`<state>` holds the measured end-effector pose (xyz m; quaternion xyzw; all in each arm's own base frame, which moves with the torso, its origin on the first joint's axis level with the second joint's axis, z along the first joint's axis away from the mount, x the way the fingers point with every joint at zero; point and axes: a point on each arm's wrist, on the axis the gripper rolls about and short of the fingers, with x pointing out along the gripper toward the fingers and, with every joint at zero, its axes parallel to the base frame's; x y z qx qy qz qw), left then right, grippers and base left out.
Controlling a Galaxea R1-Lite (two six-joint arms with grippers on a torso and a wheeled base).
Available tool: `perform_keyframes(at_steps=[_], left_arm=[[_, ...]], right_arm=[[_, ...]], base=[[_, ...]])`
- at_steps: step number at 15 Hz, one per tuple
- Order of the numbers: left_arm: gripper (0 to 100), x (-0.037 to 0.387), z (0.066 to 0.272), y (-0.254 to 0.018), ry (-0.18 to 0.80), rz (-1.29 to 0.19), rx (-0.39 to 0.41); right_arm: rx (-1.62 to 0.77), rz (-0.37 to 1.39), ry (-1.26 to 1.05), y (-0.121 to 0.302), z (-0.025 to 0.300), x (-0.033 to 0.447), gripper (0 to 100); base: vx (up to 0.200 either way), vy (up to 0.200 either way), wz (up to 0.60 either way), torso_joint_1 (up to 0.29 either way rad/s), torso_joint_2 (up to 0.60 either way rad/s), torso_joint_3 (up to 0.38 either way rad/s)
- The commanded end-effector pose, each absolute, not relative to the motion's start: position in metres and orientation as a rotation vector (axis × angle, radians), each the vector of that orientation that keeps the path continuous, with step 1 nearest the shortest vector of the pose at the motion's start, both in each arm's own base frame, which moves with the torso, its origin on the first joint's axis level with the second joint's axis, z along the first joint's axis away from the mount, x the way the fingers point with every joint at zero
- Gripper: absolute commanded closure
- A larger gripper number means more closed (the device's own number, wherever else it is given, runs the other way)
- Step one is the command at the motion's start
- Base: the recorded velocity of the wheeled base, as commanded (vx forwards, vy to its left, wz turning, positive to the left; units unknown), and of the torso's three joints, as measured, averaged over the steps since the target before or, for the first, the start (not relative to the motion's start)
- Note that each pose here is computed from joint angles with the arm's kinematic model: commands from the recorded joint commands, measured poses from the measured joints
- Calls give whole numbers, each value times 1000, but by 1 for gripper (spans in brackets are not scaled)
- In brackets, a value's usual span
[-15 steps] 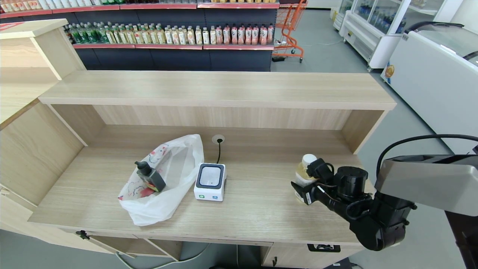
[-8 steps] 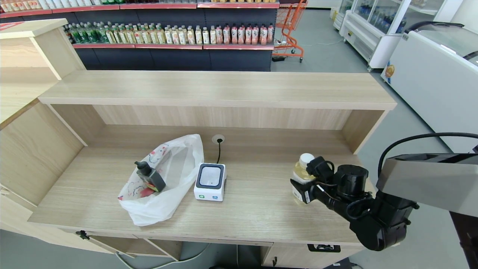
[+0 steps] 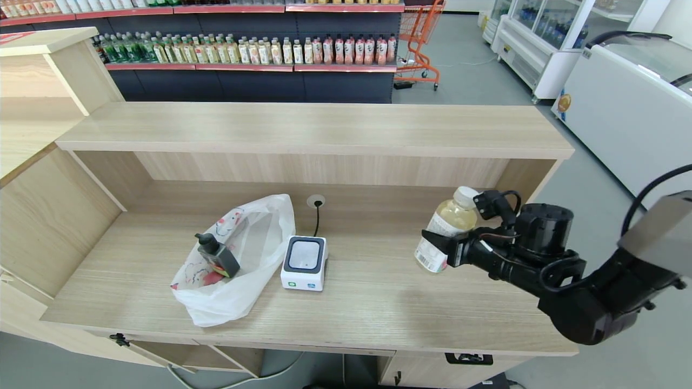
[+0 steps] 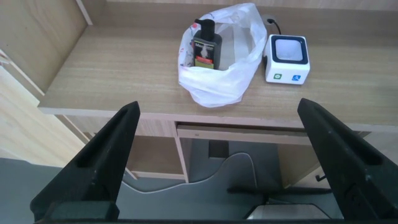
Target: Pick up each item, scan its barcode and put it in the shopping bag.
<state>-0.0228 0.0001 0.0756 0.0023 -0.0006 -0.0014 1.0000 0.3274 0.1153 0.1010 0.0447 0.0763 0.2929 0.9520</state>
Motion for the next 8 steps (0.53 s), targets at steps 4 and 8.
perform_keyframes(at_steps=[4,8], left_arm=[[0,-23,76,0,0,-3,5],[0,-23,76,0,0,-3,5]], right_arm=[[238,925,223,105,160,257,100],[242,1015,246,102,174,237,100]], base=[[0,0,0,0,0,0],[0,0,0,0,0,0]])
